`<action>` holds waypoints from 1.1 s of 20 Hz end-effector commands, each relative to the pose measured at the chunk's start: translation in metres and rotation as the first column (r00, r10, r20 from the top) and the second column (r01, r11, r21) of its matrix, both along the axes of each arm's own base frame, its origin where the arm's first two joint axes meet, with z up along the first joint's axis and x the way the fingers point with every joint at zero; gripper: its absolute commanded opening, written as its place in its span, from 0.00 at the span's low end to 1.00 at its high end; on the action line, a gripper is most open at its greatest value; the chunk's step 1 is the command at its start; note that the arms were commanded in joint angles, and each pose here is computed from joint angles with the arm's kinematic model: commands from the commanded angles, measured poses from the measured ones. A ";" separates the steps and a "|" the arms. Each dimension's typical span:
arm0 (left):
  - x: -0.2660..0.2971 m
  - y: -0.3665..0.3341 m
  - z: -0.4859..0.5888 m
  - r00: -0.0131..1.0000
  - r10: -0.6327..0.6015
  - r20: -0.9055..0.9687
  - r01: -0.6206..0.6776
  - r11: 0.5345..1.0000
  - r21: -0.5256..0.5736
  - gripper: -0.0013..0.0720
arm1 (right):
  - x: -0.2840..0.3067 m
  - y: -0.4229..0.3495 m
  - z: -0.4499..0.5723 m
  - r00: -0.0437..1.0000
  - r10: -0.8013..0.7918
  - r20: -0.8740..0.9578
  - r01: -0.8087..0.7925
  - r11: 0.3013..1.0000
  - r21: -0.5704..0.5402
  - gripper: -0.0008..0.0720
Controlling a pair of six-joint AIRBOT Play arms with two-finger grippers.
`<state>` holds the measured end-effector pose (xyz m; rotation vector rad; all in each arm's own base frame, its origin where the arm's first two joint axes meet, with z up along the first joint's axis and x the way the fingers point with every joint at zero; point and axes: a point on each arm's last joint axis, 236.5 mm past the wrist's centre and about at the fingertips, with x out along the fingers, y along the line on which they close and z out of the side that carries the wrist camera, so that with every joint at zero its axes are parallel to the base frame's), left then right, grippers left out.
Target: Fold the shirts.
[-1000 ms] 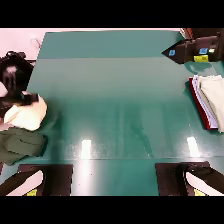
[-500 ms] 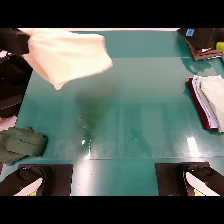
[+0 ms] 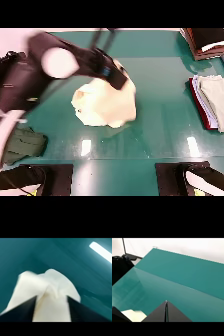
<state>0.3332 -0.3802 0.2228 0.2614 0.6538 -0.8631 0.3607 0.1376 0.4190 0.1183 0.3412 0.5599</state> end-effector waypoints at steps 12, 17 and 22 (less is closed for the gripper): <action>0.098 0.229 -0.143 0.700 0.474 -0.534 -0.494 0.862 0.116 0.72 | 0.009 -0.010 -0.014 0.997 -0.009 -0.071 0.007 1.000 -0.029 0.04; 0.084 0.224 -0.233 0.594 0.510 -0.623 -0.572 0.811 0.118 0.72 | 0.012 -0.009 -0.031 0.992 0.003 -0.130 -0.010 0.999 -0.047 0.04; 0.074 0.205 -0.256 0.596 0.456 -0.661 -0.547 0.833 0.082 0.72 | 0.020 -0.007 -0.070 0.971 0.012 -0.238 -0.024 0.999 -0.048 0.04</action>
